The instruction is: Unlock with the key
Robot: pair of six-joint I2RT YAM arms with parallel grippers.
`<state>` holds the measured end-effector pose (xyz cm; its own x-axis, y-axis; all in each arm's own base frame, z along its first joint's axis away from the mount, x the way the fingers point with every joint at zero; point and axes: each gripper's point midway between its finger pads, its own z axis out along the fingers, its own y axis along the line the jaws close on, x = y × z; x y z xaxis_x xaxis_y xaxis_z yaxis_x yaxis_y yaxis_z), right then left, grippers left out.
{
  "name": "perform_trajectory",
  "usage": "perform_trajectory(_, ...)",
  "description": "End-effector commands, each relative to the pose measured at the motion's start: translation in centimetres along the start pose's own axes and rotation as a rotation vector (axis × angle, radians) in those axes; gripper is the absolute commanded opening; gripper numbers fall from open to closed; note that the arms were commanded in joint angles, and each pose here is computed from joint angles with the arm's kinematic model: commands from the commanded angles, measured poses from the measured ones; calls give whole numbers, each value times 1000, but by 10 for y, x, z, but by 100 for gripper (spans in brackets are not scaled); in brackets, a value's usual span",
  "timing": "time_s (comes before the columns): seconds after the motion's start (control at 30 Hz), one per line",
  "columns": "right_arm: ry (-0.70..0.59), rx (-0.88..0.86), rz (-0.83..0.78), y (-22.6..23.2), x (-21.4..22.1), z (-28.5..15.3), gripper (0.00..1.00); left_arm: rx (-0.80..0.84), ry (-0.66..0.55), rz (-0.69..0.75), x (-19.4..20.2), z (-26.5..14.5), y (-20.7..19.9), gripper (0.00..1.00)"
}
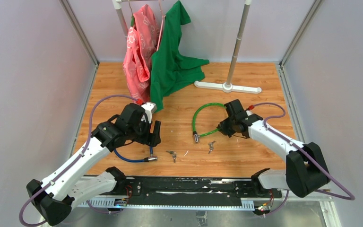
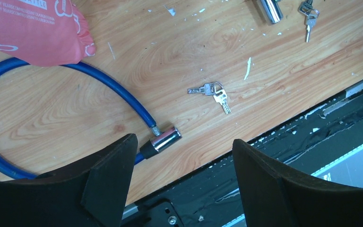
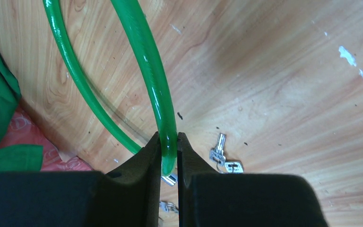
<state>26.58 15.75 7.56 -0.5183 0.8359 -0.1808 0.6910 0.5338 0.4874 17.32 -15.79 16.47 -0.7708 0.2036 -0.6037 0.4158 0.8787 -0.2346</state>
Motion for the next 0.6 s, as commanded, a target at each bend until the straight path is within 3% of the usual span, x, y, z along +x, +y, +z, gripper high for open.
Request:
perform_trajectory(0.0, -71, -25, -22, 13, -10, 9, 0, -8, 8, 0, 4, 2, 1, 78)
perform_trajectory(0.13, -93, -2, -85, 7, -14, 16, 3, -10, 7, 1, 4, 2, 1, 78)
perform_trajectory(0.2, -94, 9, -104, 3, -14, 18, 24, -12, 5, -1, 4, 2, 2, 78)
perform_trajectory(0.27, -75, 11, -126, 0, -12, 21, 56, -13, 4, -1, 3, 2, 2, 78)
perform_trajectory(0.3, -61, 11, -140, -2, -10, 22, 65, -14, 4, -2, 3, 2, 2, 78)
perform_trajectory(0.43, -43, 11, -201, -7, -8, 19, 83, -15, 5, -3, 4, 2, 2, 78)
perform_trajectory(0.57, -71, 22, -266, -15, -15, 10, 92, -19, 2, -2, 3, 2, 2, 78)
